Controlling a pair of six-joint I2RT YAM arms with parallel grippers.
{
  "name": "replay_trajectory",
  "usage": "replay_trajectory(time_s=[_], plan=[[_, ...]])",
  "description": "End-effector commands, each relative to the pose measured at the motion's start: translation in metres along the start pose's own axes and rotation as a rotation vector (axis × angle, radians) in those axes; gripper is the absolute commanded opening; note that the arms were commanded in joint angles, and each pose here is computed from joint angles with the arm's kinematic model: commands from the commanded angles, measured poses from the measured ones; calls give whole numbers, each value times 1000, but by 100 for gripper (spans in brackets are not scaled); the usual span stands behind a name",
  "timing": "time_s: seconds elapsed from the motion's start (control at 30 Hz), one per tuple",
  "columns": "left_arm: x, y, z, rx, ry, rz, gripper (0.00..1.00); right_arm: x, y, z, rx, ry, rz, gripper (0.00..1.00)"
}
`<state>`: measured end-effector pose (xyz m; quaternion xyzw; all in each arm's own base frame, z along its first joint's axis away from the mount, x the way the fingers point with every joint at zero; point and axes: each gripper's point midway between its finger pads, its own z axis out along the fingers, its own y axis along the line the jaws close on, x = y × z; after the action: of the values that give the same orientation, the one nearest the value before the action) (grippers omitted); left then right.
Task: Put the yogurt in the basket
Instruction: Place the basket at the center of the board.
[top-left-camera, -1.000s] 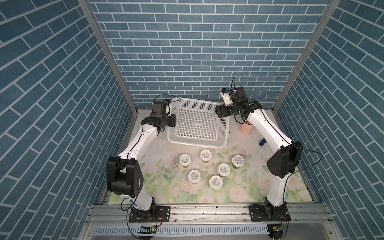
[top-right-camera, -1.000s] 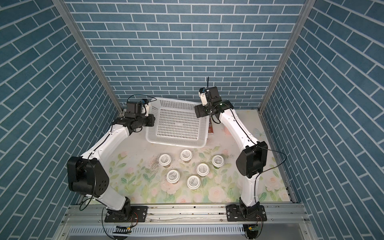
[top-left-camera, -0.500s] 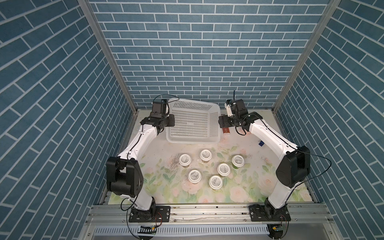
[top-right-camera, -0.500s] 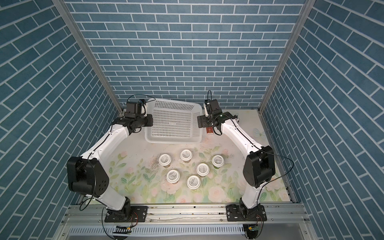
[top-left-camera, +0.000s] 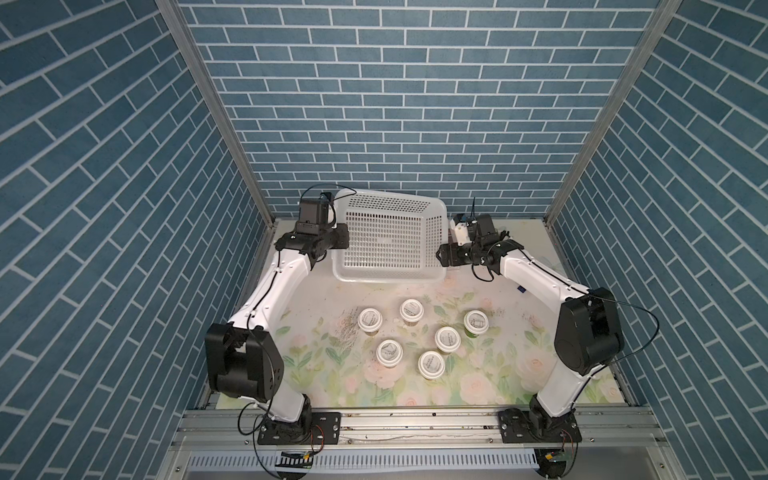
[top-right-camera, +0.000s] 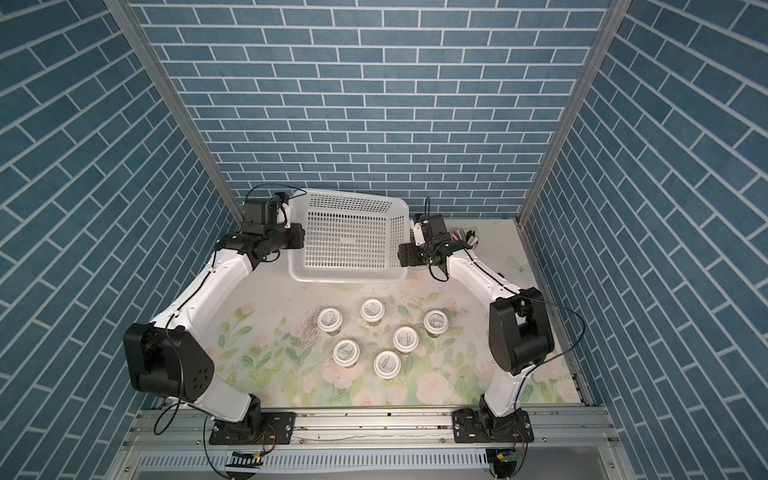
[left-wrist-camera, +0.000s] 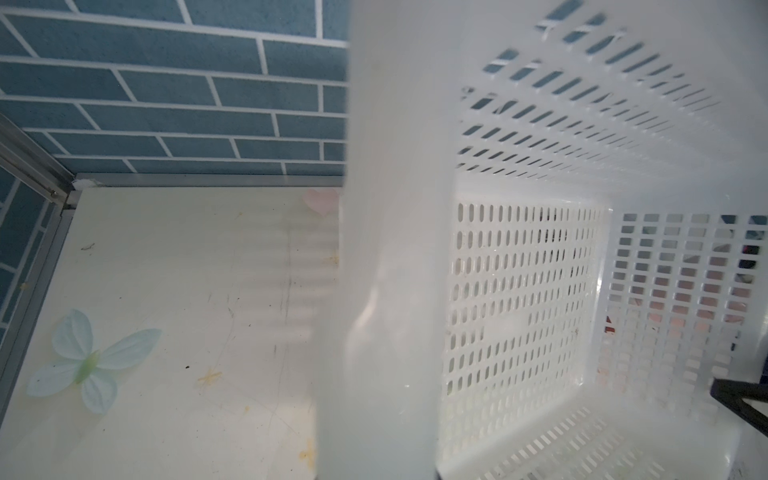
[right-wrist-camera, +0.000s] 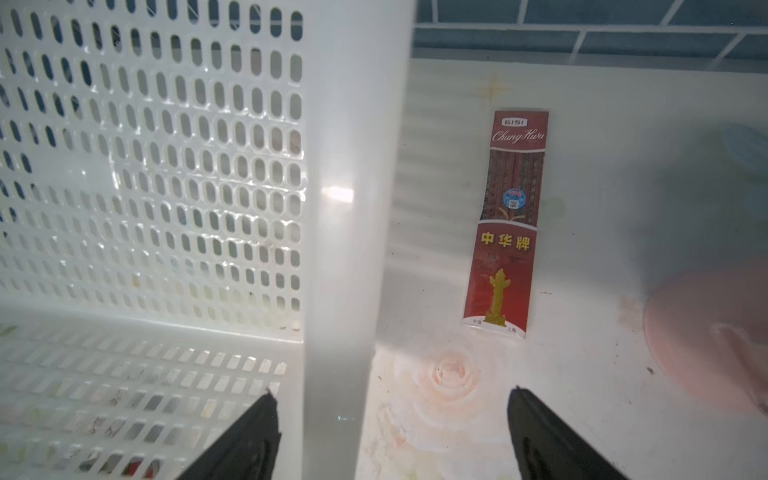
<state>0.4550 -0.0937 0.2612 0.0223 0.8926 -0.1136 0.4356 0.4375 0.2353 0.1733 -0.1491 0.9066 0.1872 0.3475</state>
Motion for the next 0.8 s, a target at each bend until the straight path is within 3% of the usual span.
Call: replay_trajectory(time_s=[0.0,0.33,0.43,0.77], plan=[[-28,-18,-20,78,-88,-6,0,-26,16,-8,-82,-84,-44,83],[-21,-20,-10,100,-71,-20,0,-16,26,11,-154,-57,-16,33],[-15,-18,-1,97,-51,-34,0,-13,27,14,-157,-43,-8,1],[34,0,53,35,117,-120,0,-7,23,32,-114,88,20,0]])
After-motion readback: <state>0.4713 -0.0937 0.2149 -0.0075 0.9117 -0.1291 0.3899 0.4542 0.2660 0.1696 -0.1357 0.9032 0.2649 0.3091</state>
